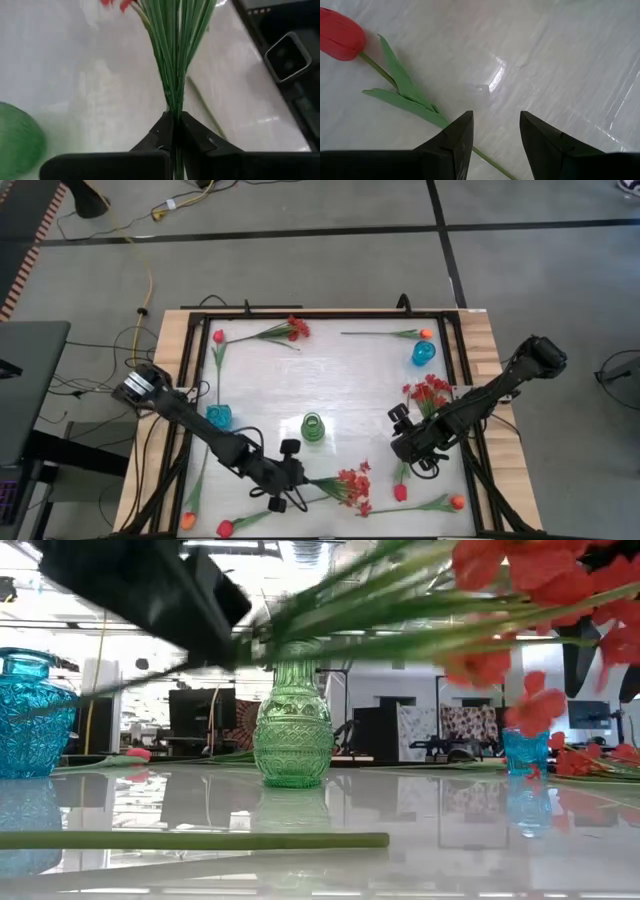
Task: Sort flowers into vase by color
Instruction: Put the bottom red flowers into the left blue vase
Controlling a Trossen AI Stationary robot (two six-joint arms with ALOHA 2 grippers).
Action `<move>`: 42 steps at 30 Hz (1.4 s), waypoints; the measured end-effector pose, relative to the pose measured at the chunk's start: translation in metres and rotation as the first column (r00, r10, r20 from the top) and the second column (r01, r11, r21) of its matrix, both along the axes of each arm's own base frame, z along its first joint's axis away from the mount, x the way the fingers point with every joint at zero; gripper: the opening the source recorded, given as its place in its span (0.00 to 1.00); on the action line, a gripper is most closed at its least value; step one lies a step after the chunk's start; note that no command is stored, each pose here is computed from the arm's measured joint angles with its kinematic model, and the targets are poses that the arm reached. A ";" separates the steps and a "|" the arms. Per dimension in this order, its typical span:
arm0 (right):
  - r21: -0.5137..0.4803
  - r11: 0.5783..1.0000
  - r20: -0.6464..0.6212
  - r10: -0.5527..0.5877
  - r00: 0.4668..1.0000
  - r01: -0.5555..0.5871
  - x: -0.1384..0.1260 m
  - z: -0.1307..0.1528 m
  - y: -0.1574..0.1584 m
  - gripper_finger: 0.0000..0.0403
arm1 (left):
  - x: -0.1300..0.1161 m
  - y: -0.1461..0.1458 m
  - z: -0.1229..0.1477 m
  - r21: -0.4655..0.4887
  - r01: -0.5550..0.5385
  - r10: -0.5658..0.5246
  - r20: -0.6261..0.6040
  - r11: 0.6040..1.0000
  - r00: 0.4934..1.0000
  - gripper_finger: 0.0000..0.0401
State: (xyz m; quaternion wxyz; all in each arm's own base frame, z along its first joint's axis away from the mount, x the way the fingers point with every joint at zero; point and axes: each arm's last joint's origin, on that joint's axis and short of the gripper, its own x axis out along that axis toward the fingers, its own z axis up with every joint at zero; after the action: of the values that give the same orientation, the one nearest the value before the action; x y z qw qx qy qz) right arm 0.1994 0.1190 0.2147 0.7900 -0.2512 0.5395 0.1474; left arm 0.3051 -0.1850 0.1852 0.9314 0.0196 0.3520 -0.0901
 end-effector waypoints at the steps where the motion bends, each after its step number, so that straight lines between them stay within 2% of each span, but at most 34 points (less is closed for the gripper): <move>1: 0.000 1.000 0.000 0.000 1.000 0.000 0.000 0.000 0.000 0.46 | -0.002 0.002 0.008 0.010 0.003 -0.004 0.023 1.000 1.000 0.01; 6: -0.001 1.000 0.000 -0.001 1.000 0.001 0.000 0.000 0.000 0.46 | -0.015 0.012 0.047 0.049 0.004 -0.012 0.166 0.999 0.986 0.01; 9: -0.001 1.000 0.000 -0.001 1.000 0.001 0.000 0.000 0.000 0.46 | -0.031 0.023 0.065 0.045 -0.010 -0.004 0.286 0.999 0.958 0.00; 13: -0.001 1.000 0.001 -0.001 1.000 0.001 0.000 0.000 0.000 0.46 | -0.057 0.042 0.079 0.004 -0.060 0.051 0.456 0.998 0.889 0.00; 18: 0.007 1.000 0.013 -0.003 1.000 0.003 0.001 0.000 0.001 0.46 | -0.094 0.068 0.081 -0.060 -0.121 0.133 0.604 0.991 0.786 0.00; 23: 0.018 1.000 0.032 -0.001 0.999 0.000 0.003 0.001 0.002 0.46 | -0.131 0.095 0.071 -0.111 -0.227 0.244 0.640 0.968 0.728 0.00; 28: 0.008 1.000 0.039 -0.005 0.999 0.005 0.003 0.001 0.001 0.46 | -0.162 0.114 0.067 -0.138 -0.226 0.259 0.677 0.964 0.689 0.00; 36: 0.000 1.000 0.044 -0.008 0.999 0.008 0.003 0.001 0.001 0.46 | -0.200 0.138 0.072 -0.172 -0.210 0.270 0.675 0.962 0.686 0.00; 42: -0.002 1.000 0.046 -0.009 0.999 0.009 0.003 0.001 0.001 0.46 | -0.221 0.151 0.067 -0.186 -0.179 0.257 0.650 0.966 0.716 0.00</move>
State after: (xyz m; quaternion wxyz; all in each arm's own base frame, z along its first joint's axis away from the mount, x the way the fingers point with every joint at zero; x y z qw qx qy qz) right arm 0.2027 0.1202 0.2160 0.8026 -0.2532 0.5225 0.1372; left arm 0.0841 -0.0344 0.2526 0.9990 -0.0419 -0.0109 0.0142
